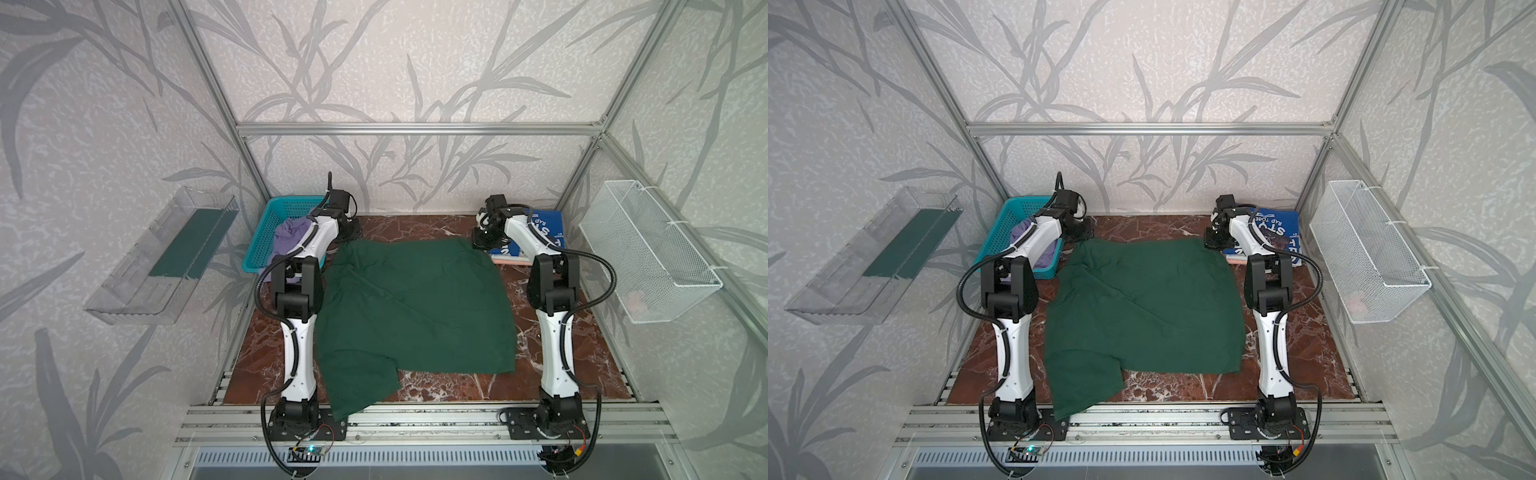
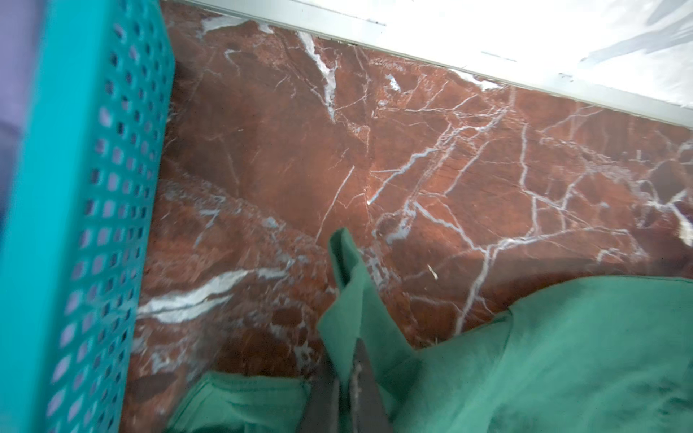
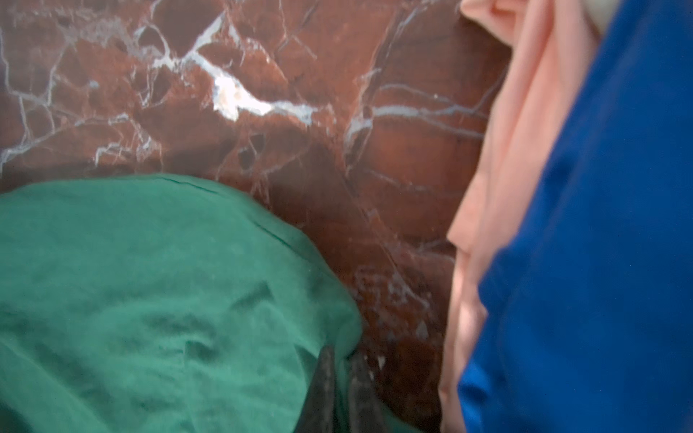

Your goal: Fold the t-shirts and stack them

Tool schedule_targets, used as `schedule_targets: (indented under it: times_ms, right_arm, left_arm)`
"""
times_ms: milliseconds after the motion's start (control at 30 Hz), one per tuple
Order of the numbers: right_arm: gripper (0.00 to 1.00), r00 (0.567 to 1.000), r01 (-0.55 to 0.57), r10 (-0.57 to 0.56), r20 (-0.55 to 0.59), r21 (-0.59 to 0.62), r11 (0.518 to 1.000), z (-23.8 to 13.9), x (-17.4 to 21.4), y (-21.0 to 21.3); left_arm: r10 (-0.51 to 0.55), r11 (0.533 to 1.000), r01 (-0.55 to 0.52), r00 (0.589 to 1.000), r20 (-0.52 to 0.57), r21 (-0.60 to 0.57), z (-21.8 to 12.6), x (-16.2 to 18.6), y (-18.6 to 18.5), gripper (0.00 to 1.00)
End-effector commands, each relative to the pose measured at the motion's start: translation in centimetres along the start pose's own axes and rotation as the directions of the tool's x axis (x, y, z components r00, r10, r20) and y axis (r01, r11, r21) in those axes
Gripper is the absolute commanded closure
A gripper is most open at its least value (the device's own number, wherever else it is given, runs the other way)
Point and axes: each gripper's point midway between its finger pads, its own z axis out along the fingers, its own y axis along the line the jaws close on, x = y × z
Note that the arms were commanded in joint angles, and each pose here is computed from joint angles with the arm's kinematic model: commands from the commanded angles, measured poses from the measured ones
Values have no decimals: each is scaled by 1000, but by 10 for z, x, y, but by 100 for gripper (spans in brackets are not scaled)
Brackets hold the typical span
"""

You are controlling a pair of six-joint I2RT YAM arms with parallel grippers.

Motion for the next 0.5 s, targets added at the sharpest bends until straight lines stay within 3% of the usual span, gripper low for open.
schedule_targets:
  times_ms: [0,300,467]
  right_arm:
    - [100,987,67,-65,149,-5,998,-44,-23,11]
    - [100,967,28,-35,254,30,999,-67,-15,-12]
    - [100,945,43,-22,326,-55,998,-62,-31,-11]
  left_arm:
    - [-4,1000,4,999,53,-11,-18,-6,1,96]
    - [-12,1000,11,991,130,5,-46,8,0,96]
    - [12,1000,-11,984,177,-7,-38,-19,-4,96]
